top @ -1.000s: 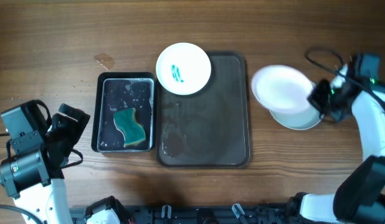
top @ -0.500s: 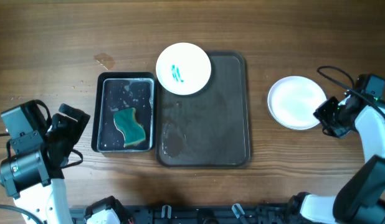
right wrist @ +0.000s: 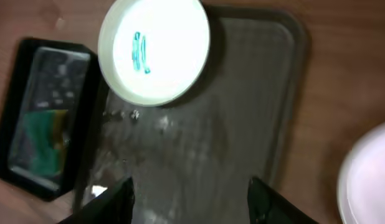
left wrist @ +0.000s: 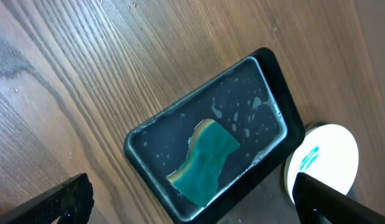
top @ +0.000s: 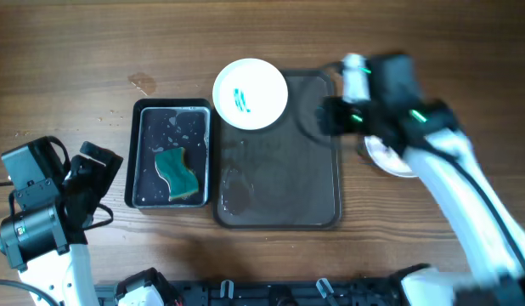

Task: Clean dirty plates on tray and stack at the side
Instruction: 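Grasp the last teal-marked plate with right gripper and pull it to tray center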

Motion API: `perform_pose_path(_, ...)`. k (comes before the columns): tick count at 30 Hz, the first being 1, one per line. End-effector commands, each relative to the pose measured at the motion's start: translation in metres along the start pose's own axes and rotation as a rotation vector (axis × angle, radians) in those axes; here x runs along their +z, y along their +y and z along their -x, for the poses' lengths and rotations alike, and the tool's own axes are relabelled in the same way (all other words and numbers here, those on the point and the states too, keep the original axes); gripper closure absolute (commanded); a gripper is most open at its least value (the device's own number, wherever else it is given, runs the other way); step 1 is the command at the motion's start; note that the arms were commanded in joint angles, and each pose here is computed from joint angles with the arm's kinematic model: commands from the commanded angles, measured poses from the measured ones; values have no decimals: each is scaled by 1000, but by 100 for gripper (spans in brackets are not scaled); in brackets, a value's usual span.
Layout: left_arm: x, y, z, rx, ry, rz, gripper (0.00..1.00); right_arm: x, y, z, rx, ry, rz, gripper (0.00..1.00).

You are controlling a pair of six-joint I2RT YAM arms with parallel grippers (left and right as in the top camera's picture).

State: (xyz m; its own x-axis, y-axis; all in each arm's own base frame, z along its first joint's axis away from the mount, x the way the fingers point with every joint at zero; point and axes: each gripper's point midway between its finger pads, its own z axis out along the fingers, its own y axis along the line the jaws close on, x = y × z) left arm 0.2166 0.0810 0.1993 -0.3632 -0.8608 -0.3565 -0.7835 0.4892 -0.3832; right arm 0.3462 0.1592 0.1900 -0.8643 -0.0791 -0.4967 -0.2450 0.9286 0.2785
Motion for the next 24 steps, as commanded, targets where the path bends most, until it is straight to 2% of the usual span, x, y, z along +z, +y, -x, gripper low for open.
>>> perform_pose_path(1, -4, -4, 4, 1, -11, -16, 0, 76, -14, 25, -87, 94, -103, 41)
perform_pose_path(7, -4, -4, 4, 1, -11, -16, 0, 183, -26, 42, -94, 85, -69, 44)
perform_pose_path(9, -4, -4, 4, 1, -11, -16, 0, 207, -30, 37, -67, 85, -60, 50)
perform_pose_path(11, -4, -4, 4, 1, -11, -16, 0, 219, -28, 35, -65, 85, -35, 60)
perform_pose_path(13, -4, -4, 4, 1, -11, -16, 0, 224, -20, 33, -63, 90, 20, 78)
perform_pose_path(14, -4, -4, 4, 1, -11, -16, 0, 224, -16, 33, -59, 90, 40, 90)
perform_pose_path(15, -4, -4, 4, 1, -11, -16, 0, 223, -17, 32, -41, 95, 36, 96)
perform_pose_path(20, -4, -4, 4, 1, -11, -16, 0, 183, -22, 42, 68, 89, -5, 96)
perform_pose_path(24, -4, -4, 4, 1, -11, -16, 0, 103, -26, 56, 120, 41, -99, 96)
